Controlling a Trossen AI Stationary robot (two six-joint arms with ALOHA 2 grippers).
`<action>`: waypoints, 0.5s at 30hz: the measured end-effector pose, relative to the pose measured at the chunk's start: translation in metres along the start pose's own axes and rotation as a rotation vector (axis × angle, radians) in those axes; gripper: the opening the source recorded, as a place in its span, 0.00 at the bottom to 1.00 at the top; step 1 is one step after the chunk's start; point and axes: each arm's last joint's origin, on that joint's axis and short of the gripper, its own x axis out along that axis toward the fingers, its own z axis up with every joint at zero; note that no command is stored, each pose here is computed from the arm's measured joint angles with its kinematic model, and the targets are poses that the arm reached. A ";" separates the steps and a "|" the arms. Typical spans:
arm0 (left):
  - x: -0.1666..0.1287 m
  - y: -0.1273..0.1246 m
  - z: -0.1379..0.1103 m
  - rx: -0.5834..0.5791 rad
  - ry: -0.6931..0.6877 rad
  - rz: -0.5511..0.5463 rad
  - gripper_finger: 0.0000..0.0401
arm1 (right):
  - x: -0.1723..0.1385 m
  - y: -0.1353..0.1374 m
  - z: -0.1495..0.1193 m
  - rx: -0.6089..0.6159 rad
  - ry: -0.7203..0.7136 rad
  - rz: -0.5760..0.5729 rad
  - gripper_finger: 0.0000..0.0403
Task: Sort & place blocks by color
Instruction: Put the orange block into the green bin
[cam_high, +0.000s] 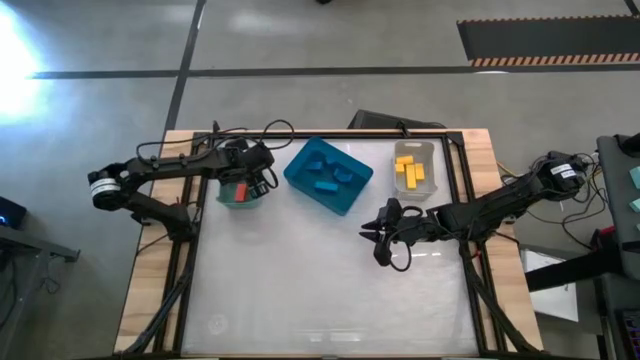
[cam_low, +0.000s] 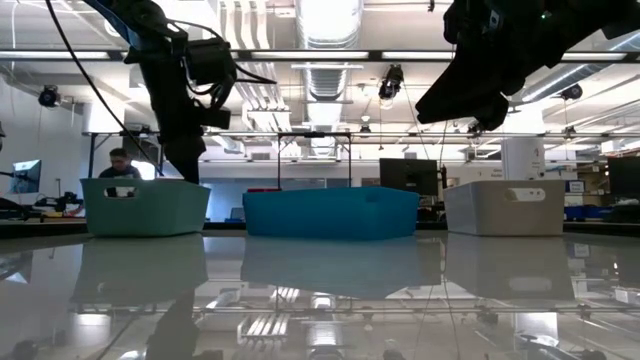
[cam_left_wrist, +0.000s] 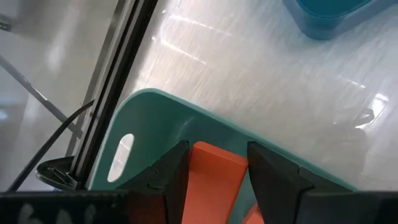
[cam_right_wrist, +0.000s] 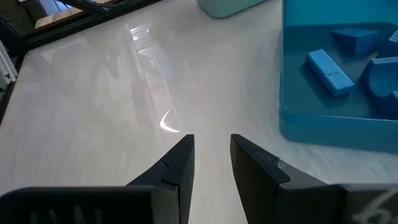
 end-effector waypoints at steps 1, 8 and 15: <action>0.000 0.000 0.000 0.000 0.000 -0.003 0.34 | 0.000 0.000 0.000 0.000 0.000 0.000 0.23; 0.000 0.000 0.000 0.000 0.000 -0.006 0.34 | 0.000 0.000 0.000 -0.006 0.000 0.000 0.23; 0.000 0.000 0.000 0.000 -0.001 -0.005 0.37 | 0.000 0.000 0.000 -0.012 0.000 0.000 0.23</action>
